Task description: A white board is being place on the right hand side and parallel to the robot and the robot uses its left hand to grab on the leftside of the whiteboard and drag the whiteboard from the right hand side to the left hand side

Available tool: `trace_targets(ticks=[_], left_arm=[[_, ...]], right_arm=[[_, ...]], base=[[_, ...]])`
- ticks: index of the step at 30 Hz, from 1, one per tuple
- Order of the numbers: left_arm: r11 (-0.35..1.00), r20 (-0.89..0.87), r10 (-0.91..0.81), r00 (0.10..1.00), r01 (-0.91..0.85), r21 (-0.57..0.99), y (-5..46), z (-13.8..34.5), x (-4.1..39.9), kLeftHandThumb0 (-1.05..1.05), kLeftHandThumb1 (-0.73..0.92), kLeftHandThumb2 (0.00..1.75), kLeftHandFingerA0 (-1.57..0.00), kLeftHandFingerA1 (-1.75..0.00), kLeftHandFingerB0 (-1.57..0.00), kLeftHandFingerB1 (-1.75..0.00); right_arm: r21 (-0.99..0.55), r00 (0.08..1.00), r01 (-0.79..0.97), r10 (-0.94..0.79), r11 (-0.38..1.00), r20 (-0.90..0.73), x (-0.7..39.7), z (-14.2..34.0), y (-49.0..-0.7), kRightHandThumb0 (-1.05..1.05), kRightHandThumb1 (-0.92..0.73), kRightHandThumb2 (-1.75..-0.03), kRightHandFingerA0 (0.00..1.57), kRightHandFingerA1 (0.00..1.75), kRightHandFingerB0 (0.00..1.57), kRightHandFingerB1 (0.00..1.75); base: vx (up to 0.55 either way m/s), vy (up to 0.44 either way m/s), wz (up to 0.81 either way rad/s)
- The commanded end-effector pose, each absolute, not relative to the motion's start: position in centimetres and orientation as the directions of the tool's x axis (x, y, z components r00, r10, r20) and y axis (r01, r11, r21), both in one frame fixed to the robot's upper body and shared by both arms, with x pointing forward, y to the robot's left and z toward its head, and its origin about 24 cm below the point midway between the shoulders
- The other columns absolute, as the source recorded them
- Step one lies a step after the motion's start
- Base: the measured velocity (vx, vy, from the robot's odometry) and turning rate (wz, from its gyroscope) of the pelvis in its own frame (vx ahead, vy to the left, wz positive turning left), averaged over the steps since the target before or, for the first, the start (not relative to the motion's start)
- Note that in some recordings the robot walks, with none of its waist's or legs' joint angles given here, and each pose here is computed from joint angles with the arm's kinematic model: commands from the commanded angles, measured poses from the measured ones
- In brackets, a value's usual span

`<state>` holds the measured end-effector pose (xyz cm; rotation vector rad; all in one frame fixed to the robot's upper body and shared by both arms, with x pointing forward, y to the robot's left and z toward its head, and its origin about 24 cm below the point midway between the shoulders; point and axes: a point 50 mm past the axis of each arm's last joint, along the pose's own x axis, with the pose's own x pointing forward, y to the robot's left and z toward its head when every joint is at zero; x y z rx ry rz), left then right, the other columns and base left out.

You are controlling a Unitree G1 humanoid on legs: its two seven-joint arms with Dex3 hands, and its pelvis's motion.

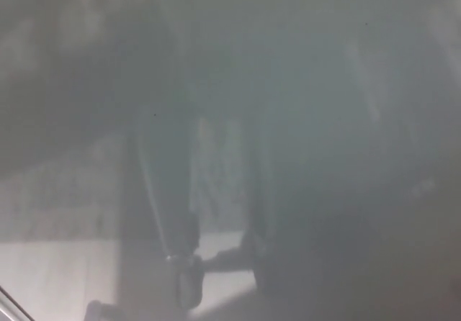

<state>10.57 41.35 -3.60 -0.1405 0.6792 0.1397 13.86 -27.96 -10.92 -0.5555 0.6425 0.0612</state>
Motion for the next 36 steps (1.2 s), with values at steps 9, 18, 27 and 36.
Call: trace_targets(ticks=[9, 18, 27, 36], left_arm=[[0.941, -0.629, 0.337, 0.701, -0.274, 0.198, 40.5, -5.7, 7.1, -0.44, 0.62, 0.67, -0.19, -0.35, -0.12, -0.31], [0.942, -0.649, 0.336, 0.683, -0.245, 0.23, 39.6, -6.6, 7.1, -0.45, 0.58, 0.68, -0.28, -0.38, -0.15, -0.33], [0.937, -0.647, 0.348, 0.679, -0.256, 0.235, 39.8, -6.5, 7.1, -0.47, 0.56, 0.69, -0.32, -0.4, -0.14, -0.33], [0.933, -0.626, 0.359, 0.692, -0.261, 0.247, 39.9, -6.2, 7.7, -0.44, 0.58, 0.68, -0.29, -0.39, -0.17, -0.33]], right_arm=[[-0.53, 0.786, -0.222, -0.172, 0.819, -0.594, 10.8, -11.4, -28.7, -0.35, -0.83, -0.66, 0.38, 0.39, 0.31, 0.31], [-0.517, 0.789, -0.193, -0.182, 0.834, -0.586, 10.4, -11.5, -28.5, -0.38, -0.84, -0.66, 0.42, 0.38, 0.32, 0.31], [-0.518, 0.795, -0.19, -0.179, 0.834, -0.579, 10.3, -11.5, -28.4, -0.35, -0.83, -0.66, 0.42, 0.4, 0.32, 0.32], [-0.521, 0.804, -0.175, -0.184, 0.835, -0.566, 10.9, -11.5, -28.1, -0.34, -0.83, -0.64, 0.44, 0.39, 0.34, 0.32]], base=[[0.0, 0.0, 0.0], [0.0, 0.0, 0.0], [0.0, 0.0, 0.0], [0.0, 0.0, 0.0]])
